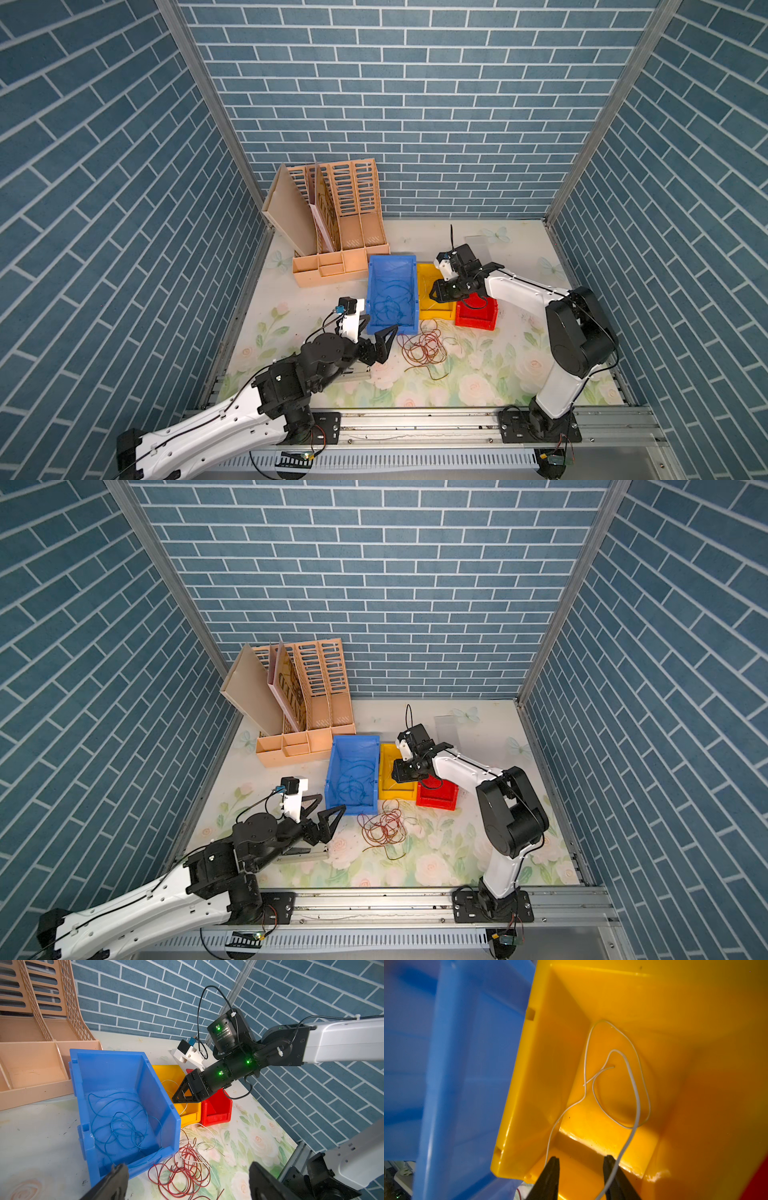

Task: Untangle and sort cables by color
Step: Place the cable in the bin, then untie the cable, then place the cable in the bin, then untie the cable.

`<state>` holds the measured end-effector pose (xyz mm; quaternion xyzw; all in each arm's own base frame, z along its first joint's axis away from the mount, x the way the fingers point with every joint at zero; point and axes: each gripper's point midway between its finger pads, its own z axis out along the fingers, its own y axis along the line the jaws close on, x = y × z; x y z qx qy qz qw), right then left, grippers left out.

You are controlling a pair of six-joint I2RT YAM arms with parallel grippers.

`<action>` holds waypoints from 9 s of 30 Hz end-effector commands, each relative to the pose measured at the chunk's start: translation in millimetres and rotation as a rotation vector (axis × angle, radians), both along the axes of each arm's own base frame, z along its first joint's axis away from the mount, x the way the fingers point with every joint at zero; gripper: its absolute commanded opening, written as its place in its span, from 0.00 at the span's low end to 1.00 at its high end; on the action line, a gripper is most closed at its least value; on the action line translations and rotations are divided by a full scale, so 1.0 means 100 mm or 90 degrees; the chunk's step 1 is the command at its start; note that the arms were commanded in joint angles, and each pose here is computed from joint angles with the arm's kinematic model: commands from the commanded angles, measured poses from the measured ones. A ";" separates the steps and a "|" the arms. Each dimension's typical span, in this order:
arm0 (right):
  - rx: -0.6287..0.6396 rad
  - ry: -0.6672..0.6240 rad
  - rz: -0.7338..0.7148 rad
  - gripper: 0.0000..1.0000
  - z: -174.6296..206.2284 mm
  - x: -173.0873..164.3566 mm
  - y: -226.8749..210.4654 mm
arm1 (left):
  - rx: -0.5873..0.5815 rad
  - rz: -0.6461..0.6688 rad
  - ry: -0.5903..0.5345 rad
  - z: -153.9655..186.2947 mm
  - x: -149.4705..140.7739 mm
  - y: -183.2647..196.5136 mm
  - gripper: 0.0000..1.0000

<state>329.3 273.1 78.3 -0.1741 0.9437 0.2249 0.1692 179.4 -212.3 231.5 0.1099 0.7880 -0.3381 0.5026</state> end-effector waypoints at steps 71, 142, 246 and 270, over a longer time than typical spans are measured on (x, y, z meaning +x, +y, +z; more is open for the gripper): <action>0.109 -0.144 0.002 0.00 1.42 -0.97 -0.52 | -0.031 -0.097 -0.031 0.30 0.17 -0.81 0.97; 0.257 -0.338 -0.088 0.00 3.34 -0.70 -0.54 | 0.126 -0.132 0.047 -0.61 0.58 -1.42 0.00; 0.328 -0.385 0.351 0.75 1.48 -1.41 0.18 | 0.026 -0.166 -0.019 0.95 0.49 -1.45 0.00; 0.231 -0.324 0.272 0.38 0.60 -1.26 0.03 | -0.121 -0.160 -0.141 2.52 0.37 -1.23 0.00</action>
